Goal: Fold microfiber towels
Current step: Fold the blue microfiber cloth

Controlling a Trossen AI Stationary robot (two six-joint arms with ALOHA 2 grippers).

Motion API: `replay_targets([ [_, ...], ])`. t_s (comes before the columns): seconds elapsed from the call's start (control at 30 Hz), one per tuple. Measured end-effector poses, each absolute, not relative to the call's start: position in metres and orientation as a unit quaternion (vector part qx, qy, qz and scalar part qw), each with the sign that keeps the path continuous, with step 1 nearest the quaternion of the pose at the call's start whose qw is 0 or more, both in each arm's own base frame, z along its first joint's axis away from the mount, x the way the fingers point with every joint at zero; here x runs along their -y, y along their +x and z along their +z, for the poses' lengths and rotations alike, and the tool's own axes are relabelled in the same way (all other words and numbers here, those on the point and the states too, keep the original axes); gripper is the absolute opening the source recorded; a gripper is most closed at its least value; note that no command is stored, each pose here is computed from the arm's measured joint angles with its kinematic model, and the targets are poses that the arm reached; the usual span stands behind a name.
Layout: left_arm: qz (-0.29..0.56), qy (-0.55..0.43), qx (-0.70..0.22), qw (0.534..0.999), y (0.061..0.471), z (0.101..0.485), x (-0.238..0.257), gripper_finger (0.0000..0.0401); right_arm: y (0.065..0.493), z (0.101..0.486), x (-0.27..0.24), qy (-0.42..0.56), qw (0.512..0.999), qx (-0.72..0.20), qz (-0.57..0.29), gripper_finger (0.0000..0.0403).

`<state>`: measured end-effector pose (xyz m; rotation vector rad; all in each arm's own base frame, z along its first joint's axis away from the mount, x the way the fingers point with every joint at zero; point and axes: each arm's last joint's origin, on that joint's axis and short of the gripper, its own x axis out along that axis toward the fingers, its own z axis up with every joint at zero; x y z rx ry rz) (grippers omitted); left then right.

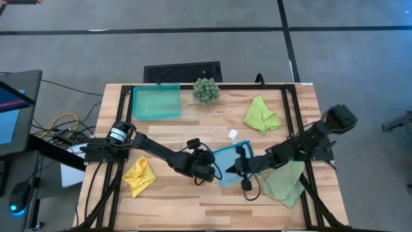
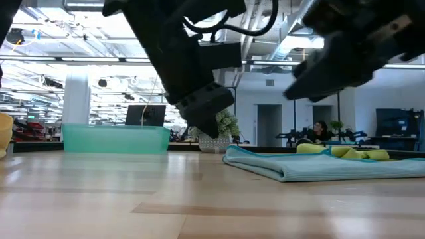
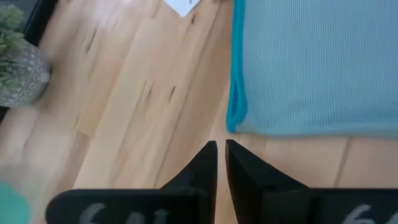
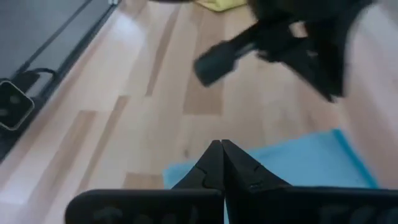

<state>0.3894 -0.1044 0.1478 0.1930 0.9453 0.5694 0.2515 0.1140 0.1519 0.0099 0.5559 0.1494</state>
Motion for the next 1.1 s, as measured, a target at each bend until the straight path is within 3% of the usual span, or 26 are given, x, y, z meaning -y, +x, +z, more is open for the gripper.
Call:
replay_targets([
  [0.2, 0.197, 0.05, -0.393, 0.897, 0.405, 0.145, 0.105, 0.0025, 0.205, 0.145, -0.09, 0.032, 0.955, -0.292, 0.054, 0.0018],
  [0.47, 0.244, 0.021, -0.418, 0.875, 0.391, 0.118, 0.075, 0.0025, 0.157, 0.102, -0.064, 0.097, 0.928, -0.36, 0.027, 0.0017],
  [0.77, 0.264, 0.026, -0.429, 0.864, 0.38, 0.107, 0.066, 0.0025, 0.158, 0.09, -0.069, 0.089, 0.92, -0.373, 0.081, 0.0017],
  [1.1, 0.259, 0.053, -0.413, 0.872, 0.376, 0.141, 0.083, 0.0025, 0.162, 0.109, -0.078, 0.077, 0.933, -0.327, 0.129, 0.0017],
])
